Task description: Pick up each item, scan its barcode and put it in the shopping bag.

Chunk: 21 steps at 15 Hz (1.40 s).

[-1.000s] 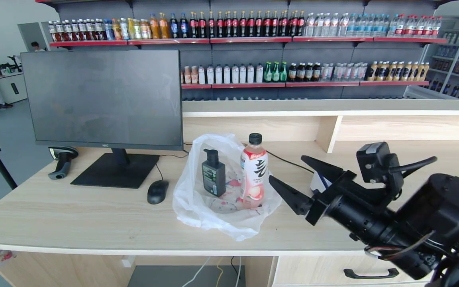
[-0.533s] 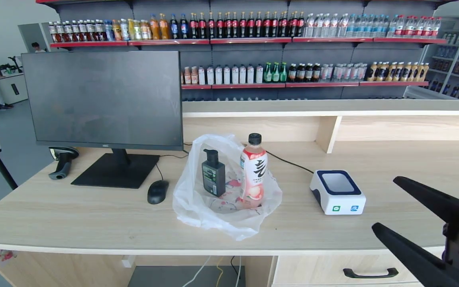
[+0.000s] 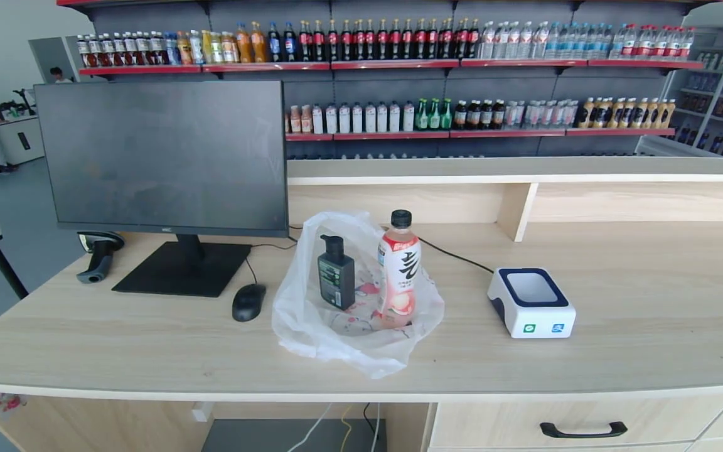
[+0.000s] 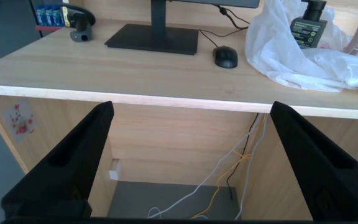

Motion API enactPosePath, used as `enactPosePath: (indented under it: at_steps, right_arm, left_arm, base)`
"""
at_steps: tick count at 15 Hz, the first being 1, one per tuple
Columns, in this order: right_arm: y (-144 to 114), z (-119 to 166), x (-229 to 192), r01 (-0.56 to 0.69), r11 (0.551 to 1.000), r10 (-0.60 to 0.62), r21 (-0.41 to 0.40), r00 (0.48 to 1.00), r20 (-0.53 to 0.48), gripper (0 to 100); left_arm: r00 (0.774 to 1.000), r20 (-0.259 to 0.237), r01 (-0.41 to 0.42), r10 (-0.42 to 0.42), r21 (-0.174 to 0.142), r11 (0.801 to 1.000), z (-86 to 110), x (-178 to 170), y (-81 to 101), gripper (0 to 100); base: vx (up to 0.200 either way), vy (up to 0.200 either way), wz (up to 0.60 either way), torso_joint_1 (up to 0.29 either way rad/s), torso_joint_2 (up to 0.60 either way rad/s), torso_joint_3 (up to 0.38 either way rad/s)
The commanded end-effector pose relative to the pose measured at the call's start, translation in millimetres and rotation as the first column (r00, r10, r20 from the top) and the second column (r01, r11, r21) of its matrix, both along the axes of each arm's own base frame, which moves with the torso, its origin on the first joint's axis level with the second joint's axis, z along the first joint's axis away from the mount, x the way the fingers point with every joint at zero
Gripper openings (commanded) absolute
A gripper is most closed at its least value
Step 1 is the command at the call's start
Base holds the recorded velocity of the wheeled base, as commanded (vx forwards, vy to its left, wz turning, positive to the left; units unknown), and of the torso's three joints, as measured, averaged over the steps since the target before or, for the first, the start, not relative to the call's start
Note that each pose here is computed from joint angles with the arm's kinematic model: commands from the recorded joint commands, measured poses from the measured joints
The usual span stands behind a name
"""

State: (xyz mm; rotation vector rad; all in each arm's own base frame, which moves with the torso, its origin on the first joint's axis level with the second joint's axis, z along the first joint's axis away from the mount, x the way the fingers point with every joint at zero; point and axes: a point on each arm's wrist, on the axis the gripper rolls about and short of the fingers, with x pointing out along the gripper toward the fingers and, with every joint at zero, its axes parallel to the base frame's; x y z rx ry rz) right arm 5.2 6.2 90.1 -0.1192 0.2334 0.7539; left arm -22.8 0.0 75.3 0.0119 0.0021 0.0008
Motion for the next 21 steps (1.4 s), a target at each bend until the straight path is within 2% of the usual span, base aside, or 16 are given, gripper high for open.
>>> enactPosePath:
  at_steps: [1,3,4,5,6,8,12,14,15,21]
  right_arm:
    - [-13,-12,-15,0.004,0.999,-0.009,0.049,0.995,0.101,100]
    - [-10,-12,-13,0.22,0.975,-0.222,0.023,0.972,0.081,100]
    - [-8,-11,-11,0.32,0.947,-0.32,0.007,0.946,0.05,100]
    - [-6,-11,-6,0.448,0.894,-0.448,-0.007,0.894,-0.029,100]
    - [-6,-11,-6,0.486,0.874,-0.486,-0.01,0.874,-0.028,100]
    - [-7,-12,-13,0.521,0.853,-0.522,0.033,0.852,0.043,100]
    - [-7,-13,-20,0.628,0.774,-0.632,0.076,0.764,0.126,100]
    - [-7,-13,-22,0.633,0.768,-0.64,0.097,0.753,0.156,100]
    - [-6,-15,-28,0.656,0.74,-0.673,0.151,0.713,0.199,100]
    - [-6,-15,-28,0.657,0.739,-0.674,0.151,0.712,0.199,100]
  left_arm:
    - [1.0,0.001,-0.001,0.001,0.0,1.0,0.0,0,0.0,100]
    - [1.0,0.001,-0.001,0.001,-0.004,1.0,0.0,0,0.0,100]
    - [1.0,0.001,-0.001,0.001,-0.006,1.0,0.0,0,0.0,100]
    - [1.0,0.001,-0.001,0.001,-0.006,1.0,0.0,0,0.0,100]
    - [1.0,0.001,-0.001,0.001,-0.006,1.0,0.0,0,0.0,100]
    - [1.0,0.001,-0.001,0.001,-0.006,1.0,0.0,0,0.0,100]
    - [1.0,-0.001,-0.001,0.001,-0.006,1.0,0.0,0,0.0,100]
    - [1.0,0.001,-0.001,0.001,-0.006,1.0,0.0,0,0.0,100]
    - [1.0,-0.001,-0.001,0.001,-0.006,1.0,0.0,0,0.0,100]
    - [1.0,-0.001,-0.001,0.001,-0.007,1.0,0.0,0,0.0,100]
  base:
    - [0.0,0.0,0.0,0.0,0.0,0.0]
    - [0.0,0.0,0.0,0.0,0.0,0.0]
    - [0.0,0.0,0.0,0.0,0.0,0.0]
    - [0.0,0.0,0.0,0.0,0.0,0.0]
    - [0.0,0.0,0.0,0.0,0.0,0.0]
    - [0.0,0.0,0.0,0.0,0.0,0.0]
    - [0.0,0.0,0.0,0.0,0.0,0.0]
    - [0.0,0.0,0.0,0.0,0.0,0.0]
    - [0.0,0.0,0.0,0.0,0.0,0.0]
    - [-0.033,0.0,0.0,0.001,0.0,0.001]
